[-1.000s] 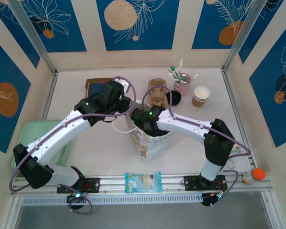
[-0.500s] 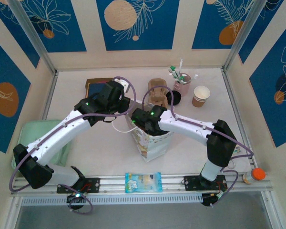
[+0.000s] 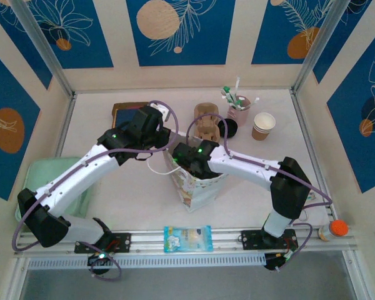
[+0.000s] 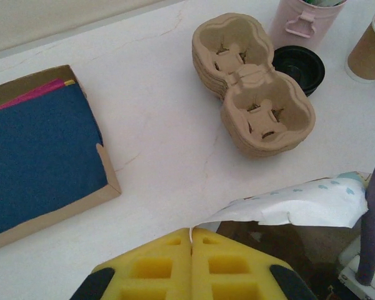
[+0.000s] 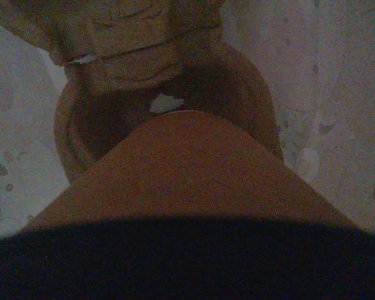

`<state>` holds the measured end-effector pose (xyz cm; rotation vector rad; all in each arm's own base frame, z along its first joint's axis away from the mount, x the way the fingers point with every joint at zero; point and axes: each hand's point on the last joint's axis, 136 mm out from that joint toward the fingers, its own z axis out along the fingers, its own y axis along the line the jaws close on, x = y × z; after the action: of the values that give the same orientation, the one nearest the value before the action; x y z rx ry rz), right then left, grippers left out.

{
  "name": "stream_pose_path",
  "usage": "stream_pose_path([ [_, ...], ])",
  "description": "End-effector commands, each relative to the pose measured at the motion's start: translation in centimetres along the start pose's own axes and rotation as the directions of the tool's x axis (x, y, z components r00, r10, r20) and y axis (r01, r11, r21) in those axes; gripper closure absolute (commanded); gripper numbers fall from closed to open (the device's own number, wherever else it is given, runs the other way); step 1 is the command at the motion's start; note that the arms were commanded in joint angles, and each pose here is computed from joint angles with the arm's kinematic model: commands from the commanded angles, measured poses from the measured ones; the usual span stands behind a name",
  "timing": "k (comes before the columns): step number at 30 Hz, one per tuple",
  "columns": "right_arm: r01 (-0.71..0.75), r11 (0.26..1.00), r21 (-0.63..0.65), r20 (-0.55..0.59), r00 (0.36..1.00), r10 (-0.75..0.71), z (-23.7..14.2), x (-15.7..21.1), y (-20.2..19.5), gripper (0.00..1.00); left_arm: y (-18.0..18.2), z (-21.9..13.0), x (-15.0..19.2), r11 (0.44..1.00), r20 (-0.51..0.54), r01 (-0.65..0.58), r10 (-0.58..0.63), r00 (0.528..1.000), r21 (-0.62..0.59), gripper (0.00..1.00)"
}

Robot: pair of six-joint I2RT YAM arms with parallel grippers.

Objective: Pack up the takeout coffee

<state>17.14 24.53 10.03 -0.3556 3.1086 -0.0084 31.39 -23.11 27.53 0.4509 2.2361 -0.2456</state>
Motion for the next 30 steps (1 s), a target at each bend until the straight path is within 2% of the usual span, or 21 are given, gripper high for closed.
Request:
stream_pose_path([
  [1, -0.018, 1.000, 0.004, -0.023, 1.000, 0.018, -0.2, 1.0, -0.9, 0.69, 0.9, -0.6, -1.5, 0.999, 0.054, 0.024, -0.022, 0.998, -0.040, 0.93],
  [30, -0.026, 0.999, -0.034, -0.025, 0.999, 0.025, 3.0, 0.6, -0.5, 0.70, 0.2, -0.5, -1.5, 0.999, 0.072, 0.037, -0.037, 0.997, 0.005, 0.93],
])
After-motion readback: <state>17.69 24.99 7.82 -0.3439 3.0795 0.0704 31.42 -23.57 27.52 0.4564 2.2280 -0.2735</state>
